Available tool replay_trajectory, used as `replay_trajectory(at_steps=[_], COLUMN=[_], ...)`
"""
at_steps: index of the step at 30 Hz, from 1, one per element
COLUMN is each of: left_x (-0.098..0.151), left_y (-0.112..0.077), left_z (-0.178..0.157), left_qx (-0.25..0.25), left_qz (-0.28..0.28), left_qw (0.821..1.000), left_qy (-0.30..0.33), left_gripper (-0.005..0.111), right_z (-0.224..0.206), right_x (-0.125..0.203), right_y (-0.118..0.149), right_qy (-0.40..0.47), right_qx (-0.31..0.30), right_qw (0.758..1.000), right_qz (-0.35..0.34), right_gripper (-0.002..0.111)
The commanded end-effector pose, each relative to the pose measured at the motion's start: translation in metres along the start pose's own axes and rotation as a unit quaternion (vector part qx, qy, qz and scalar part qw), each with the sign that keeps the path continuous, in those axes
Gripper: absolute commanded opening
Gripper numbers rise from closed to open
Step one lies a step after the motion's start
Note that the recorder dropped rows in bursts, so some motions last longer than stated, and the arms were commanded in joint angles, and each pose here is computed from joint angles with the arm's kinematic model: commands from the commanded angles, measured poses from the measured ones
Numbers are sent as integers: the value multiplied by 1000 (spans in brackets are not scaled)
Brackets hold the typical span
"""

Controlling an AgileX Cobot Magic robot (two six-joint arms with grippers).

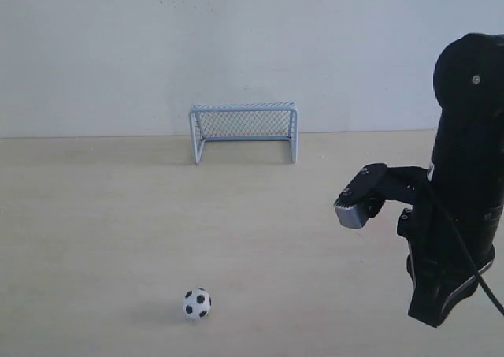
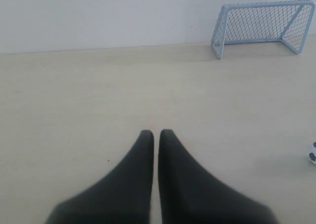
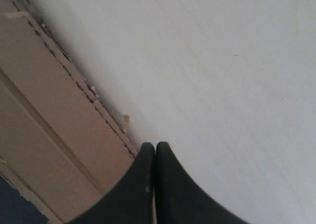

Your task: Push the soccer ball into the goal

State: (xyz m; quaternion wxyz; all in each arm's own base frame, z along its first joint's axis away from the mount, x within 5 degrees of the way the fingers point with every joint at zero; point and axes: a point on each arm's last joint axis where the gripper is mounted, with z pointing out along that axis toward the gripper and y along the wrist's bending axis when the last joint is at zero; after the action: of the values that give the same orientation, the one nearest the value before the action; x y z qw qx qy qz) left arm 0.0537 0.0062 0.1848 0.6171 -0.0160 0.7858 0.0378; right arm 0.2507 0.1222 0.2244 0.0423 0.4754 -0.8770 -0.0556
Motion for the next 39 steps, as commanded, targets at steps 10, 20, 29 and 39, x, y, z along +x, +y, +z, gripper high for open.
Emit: replay_trajectory(at_steps=[10, 20, 29, 39], left_x=[-1, -1, -1, -1], left_y=[0, 0, 0, 0], left_z=[0, 0, 0, 0], left_qx=[3, 3, 3, 3], left_qz=[3, 3, 3, 3], left_qw=[1000, 1000, 1000, 1000], left_qy=[-8, -8, -8, -8], left_gripper=[4, 4, 4, 4], right_z=[-67, -126, -163, -193], right_x=[25, 78, 142, 189], right_y=[43, 88, 140, 163], right_qy=[-160, -295, -448, -675], right_qx=[-2, 43, 46, 148], right_qw=[987, 953, 888, 717], right_qz=[10, 47, 98, 88], right_gripper=[0, 0, 0, 0])
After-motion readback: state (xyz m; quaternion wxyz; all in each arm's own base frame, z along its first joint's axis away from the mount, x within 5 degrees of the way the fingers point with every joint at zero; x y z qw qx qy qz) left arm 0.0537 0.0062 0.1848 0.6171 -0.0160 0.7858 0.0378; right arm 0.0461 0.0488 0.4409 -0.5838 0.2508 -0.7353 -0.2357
